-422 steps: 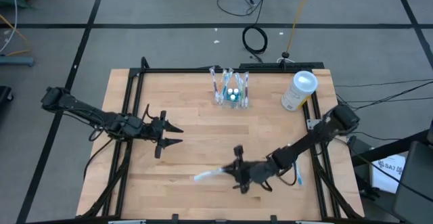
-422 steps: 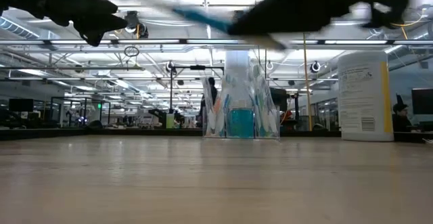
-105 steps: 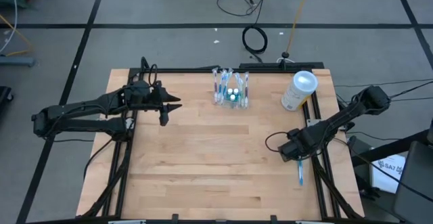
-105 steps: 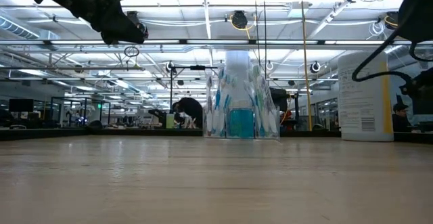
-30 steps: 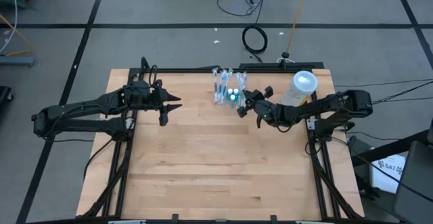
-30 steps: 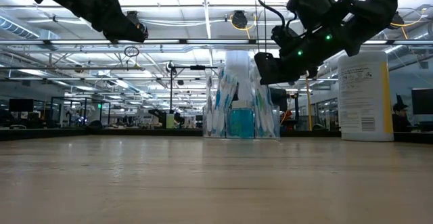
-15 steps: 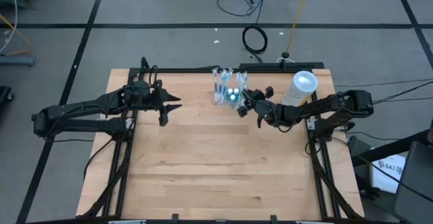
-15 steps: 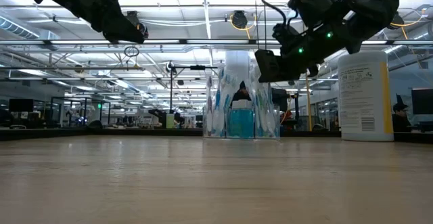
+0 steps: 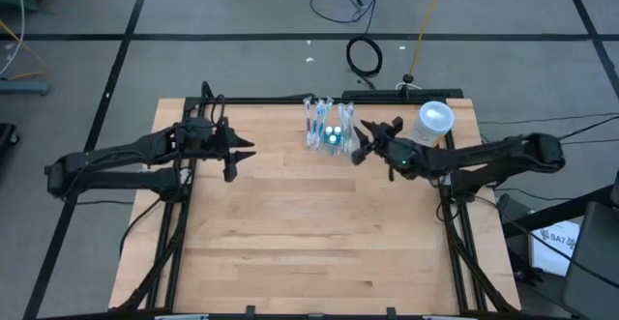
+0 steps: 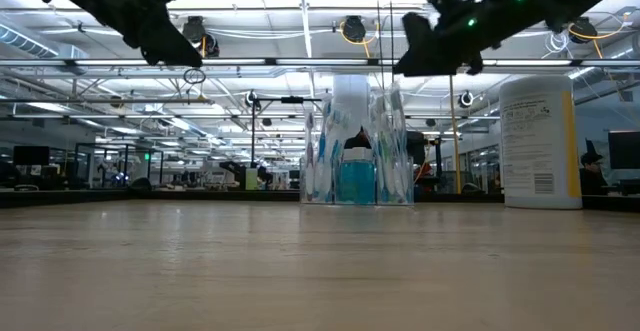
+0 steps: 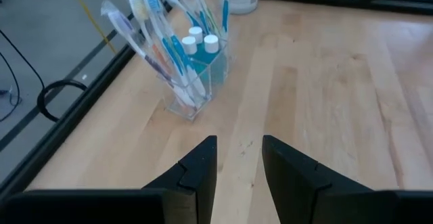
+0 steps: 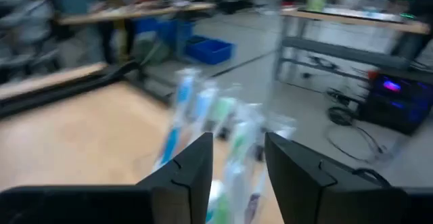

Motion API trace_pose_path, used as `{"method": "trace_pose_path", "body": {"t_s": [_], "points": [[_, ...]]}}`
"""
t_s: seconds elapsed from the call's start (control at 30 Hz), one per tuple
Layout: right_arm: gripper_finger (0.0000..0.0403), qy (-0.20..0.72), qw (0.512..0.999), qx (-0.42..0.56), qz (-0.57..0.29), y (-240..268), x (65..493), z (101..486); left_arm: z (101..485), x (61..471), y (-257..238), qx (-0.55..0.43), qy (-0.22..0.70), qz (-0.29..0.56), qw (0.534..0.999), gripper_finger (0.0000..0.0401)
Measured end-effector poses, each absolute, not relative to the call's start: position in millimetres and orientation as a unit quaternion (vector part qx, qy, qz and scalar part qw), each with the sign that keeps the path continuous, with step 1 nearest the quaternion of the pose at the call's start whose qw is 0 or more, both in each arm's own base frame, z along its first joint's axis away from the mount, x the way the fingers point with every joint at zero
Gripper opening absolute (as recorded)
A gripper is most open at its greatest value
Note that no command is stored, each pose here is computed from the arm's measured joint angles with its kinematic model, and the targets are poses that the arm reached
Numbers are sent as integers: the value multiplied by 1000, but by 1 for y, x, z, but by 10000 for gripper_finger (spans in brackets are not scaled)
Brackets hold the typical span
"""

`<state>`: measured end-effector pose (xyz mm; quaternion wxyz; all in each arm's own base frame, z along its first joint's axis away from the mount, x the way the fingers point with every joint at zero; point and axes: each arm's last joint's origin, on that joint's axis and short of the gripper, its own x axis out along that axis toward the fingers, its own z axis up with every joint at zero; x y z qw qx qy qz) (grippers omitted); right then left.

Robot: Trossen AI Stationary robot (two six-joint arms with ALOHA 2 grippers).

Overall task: Pick & Place toothbrushing station
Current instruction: Return to Home Position

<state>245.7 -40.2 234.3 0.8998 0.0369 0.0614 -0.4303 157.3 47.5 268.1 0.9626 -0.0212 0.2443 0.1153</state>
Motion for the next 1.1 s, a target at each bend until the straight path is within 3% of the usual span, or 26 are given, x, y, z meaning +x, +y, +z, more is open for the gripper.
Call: {"method": "trace_pose_path", "body": {"t_s": [0.2, 0.43, 0.57, 0.8, 1.1], "points": [[115, 103, 951, -20, -291, -18, 224, 254, 282, 136, 41, -13, 198, 118, 973, 124], [99, 120, 979, -20, -161, -2, 190, 271, 298, 95, 28, 19, 125, 119, 985, 124], [89, 92, 988, -18, -119, 1, 169, 267, 303, 69, 20, 30, 70, 121, 990, 124], [77, -14, 1000, -11, -3, 4, 136, 229, 283, 44, 12, 52, -22, 125, 991, 124], [77, -128, 990, -2, 62, 2, 104, 196, 266, 60, 13, 97, -74, 63, 991, 124]]}}
